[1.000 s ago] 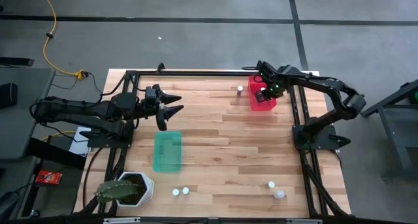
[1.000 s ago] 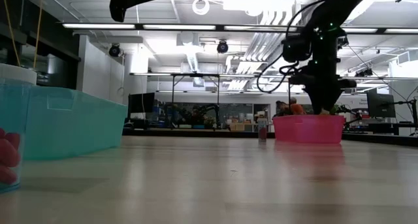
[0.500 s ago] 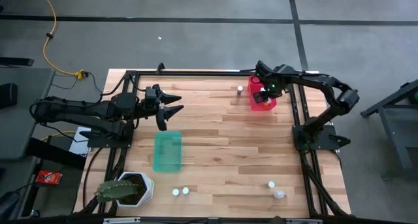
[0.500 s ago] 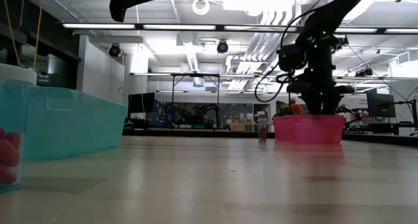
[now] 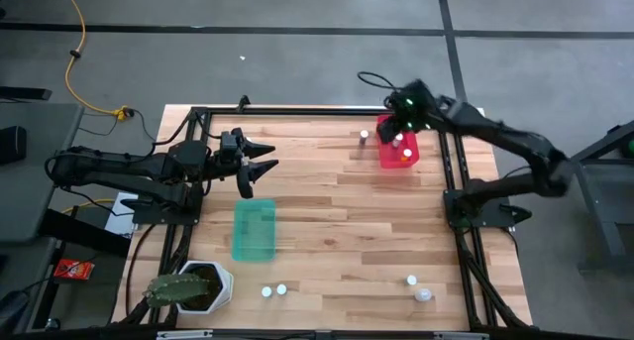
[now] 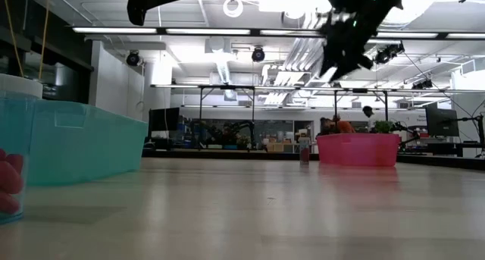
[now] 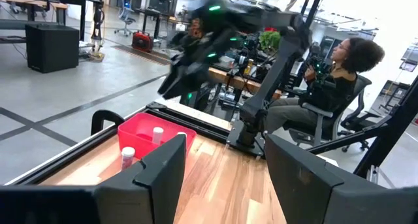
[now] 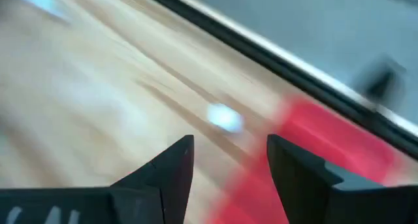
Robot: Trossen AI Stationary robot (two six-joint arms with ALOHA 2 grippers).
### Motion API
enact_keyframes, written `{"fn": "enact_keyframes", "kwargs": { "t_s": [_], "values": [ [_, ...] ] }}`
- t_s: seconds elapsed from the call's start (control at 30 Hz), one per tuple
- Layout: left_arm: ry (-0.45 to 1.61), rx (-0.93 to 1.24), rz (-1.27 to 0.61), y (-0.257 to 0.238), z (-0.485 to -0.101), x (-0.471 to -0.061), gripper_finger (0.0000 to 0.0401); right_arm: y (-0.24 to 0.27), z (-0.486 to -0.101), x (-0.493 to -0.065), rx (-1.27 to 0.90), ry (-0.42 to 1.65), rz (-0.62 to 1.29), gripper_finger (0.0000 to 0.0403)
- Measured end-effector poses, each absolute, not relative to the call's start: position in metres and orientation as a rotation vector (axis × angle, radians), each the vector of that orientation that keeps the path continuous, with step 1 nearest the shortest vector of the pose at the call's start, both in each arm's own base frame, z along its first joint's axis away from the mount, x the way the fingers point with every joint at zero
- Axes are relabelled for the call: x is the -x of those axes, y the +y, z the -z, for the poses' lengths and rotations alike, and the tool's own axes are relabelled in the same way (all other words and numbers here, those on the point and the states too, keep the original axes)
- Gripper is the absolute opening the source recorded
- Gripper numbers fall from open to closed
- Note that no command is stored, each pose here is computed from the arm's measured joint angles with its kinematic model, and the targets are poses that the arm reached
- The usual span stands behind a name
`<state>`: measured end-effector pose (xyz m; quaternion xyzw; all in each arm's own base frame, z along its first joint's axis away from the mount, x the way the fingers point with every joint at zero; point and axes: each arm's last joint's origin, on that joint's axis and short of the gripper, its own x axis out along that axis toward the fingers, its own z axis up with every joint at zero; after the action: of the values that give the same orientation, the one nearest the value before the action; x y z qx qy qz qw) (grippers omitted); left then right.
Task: Pick and place medicine bottles into bin by pill shape (circle, oval)
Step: Put the blue capsule bottle into the blue bin
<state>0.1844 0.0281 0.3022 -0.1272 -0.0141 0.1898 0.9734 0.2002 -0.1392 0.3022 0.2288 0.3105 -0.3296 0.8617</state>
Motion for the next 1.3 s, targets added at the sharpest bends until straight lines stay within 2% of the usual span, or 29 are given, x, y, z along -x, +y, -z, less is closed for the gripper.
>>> {"fn": "enact_keyframes", "kwargs": {
  "t_s": [0.2,0.37,0.7,0.87,1.07,1.2,1.3],
  "values": [
    [-0.029,0.257,-0.383,0.028,-0.302,-0.184,0.02,-0.082,-0.307,-0.189,-0.528,0.2,0.411,0.0186],
    [-0.032,0.273,-0.383,0.028,-0.302,-0.184,0.02,-0.055,-0.294,-0.186,-0.453,-0.002,0.245,0.0186],
    [-0.03,0.261,-0.383,0.028,-0.302,-0.184,0.02,-0.042,-0.286,-0.19,-0.405,-0.02,0.17,0.0186],
    [-0.029,0.255,-0.383,0.028,-0.302,-0.184,0.02,-0.039,-0.286,-0.19,-0.309,-0.009,0.152,0.0186],
    [-0.032,0.263,-0.395,0.028,-0.302,-0.184,0.02,-0.035,-0.286,-0.191,-0.314,-0.006,0.131,0.0186],
    [-0.016,0.31,-0.554,0.039,-0.309,-0.181,0.02,-0.035,-0.286,-0.191,-0.314,-0.005,0.126,0.0186],
    [0.095,0.351,-0.701,0.054,-0.319,-0.172,0.02,-0.035,-0.286,-0.191,-0.316,-0.006,0.126,0.0186]
  ]
}}
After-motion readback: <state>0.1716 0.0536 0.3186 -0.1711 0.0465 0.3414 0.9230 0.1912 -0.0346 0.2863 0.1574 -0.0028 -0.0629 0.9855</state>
